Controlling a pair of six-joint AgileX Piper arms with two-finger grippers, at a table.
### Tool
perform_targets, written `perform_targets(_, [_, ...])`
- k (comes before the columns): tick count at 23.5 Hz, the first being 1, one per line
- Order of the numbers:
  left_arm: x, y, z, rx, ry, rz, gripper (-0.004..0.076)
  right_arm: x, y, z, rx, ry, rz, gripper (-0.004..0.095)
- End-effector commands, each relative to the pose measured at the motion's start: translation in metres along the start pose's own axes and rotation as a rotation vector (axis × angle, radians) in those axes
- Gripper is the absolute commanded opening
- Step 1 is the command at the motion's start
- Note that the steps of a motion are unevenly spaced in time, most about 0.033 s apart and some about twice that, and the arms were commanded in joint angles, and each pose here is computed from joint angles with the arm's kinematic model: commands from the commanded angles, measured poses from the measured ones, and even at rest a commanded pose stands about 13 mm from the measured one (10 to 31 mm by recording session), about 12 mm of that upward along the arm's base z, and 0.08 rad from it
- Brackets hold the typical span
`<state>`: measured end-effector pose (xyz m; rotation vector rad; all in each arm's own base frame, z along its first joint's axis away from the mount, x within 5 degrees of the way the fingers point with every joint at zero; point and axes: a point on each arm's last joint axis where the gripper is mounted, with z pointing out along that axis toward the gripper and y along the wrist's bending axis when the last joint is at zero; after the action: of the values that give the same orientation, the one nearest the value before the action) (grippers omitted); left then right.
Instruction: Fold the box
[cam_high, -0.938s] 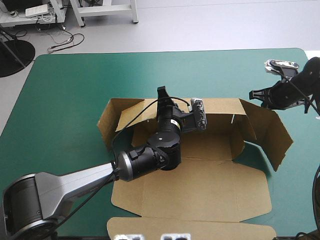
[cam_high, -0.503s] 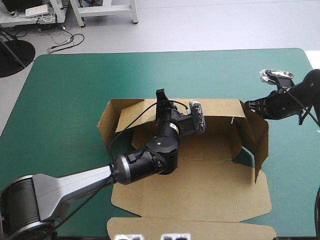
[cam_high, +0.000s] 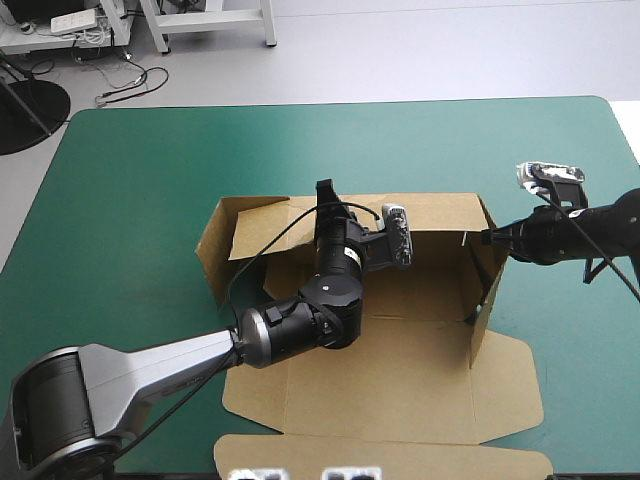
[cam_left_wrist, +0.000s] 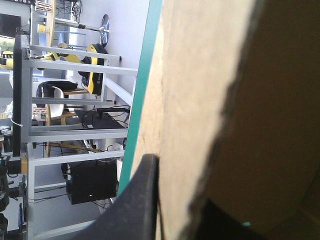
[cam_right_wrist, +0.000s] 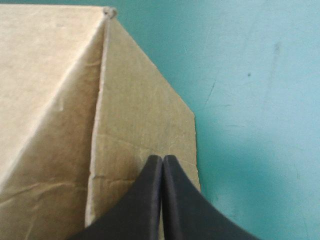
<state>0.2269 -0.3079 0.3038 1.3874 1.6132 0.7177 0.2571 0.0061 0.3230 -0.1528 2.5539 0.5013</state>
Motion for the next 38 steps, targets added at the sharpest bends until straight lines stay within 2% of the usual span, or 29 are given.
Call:
perform_targets(1, [0.001,-0.002,-0.005,0.077,0.007,-0.100,-0.0009,0.000,0.010,-0.014,-0.028,-0.099,-0.035,-0.0020])
perform_targets(5, [0.001,-0.002,-0.005,0.077,0.007,-0.100,-0.0009,0.017,0.012,-0.011,-0.034,-0.116,-0.051,-0.0020])
perform_targets(8, [-0.001,-0.002,-0.006,0.082,-0.011,-0.101,-0.0010,0.031,0.016,-0.009,-0.066,-0.181,-0.075,-0.0020])
perform_targets(11, [-0.002,-0.003,-0.006,0.083,-0.023,-0.097,-0.0010,0.039,0.018,-0.010,-0.060,-0.247,-0.124,-0.0020])
perform_targets(19, [-0.003,-0.007,-0.003,0.099,-0.017,-0.095,-0.0010,0.047,0.021,-0.009,-0.085,-0.177,-0.237,-0.0014])
perform_targets(22, [-0.004,-0.010,0.000,0.103,-0.011,-0.084,-0.0009,0.051,0.020,-0.008,-0.071,-0.136,-0.272,0.0058])
perform_targets(27, [-0.004,-0.010,0.000,0.095,-0.016,-0.060,-0.0009,0.053,0.019,-0.008,-0.064,-0.109,-0.373,0.0344])
perform_targets(29, [-0.004,-0.010,0.000,0.094,-0.016,-0.059,-0.0009,0.053,0.020,-0.008,-0.068,-0.116,-0.415,0.0403])
perform_targets(31, [-0.004,-0.010,0.000,0.092,-0.017,-0.053,-0.0010,0.050,0.019,-0.007,-0.058,-0.137,-0.445,0.0409])
perform_targets(34, [-0.005,-0.010,0.000,0.094,-0.024,-0.053,-0.0009,0.043,0.021,-0.006,-0.091,-0.211,-0.404,0.0409])
perform_targets(38, [-0.005,-0.010,0.000,0.094,-0.028,-0.049,-0.0009,0.039,0.018,0.005,-0.125,-0.201,-0.389,0.0409])
